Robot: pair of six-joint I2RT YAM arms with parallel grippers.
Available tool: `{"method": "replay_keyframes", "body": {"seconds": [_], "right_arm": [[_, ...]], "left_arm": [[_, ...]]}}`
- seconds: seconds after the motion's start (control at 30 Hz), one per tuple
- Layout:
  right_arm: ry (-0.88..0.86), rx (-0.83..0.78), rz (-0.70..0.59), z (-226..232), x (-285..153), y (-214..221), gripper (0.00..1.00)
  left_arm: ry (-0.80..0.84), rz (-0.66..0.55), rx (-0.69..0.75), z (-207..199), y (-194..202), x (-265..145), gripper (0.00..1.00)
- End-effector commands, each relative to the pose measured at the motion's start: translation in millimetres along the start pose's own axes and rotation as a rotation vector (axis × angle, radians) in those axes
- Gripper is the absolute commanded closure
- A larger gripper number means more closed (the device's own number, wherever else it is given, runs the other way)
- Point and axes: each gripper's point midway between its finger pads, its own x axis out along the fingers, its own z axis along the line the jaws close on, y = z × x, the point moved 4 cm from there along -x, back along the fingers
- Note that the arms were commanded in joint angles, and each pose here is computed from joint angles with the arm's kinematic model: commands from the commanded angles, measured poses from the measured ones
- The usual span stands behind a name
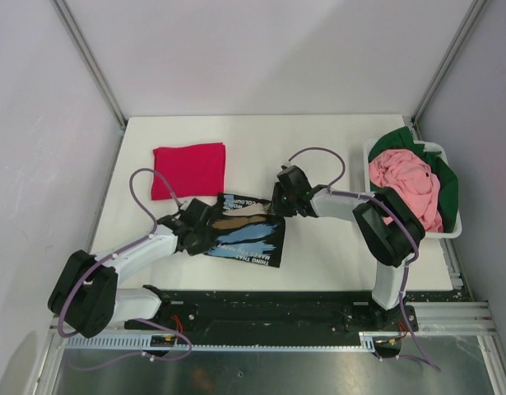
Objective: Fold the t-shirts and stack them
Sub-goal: Put the neatly folded tshirt into the corner of the board with both arms
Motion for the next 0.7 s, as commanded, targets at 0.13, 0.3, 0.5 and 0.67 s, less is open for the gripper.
{"method": "replay_keyframes", "body": {"seconds": [0.13,0.3,0.5,0.67], "right_arm": [[0.144,0.025,-0.004,-21,-2,11,0.97],[0.214,0.026,-0.055,-32,-20,-3,1.0],[0.249,0.015,-0.076,-37,-31,-9,1.0],[0.244,0.014,-0.071,-36,-29,-7,1.0]], "left_arm": [[0.13,-0.043,0.049,-22,-20,-24,1.0],[0.225,-0.043,0.072,-35,-23,-39,0.84],[0.263,-0.064,0.071,-37,-28,-48,0.56],[0.26,-0.054,0.071,-38,-31,-42,0.47]]}}
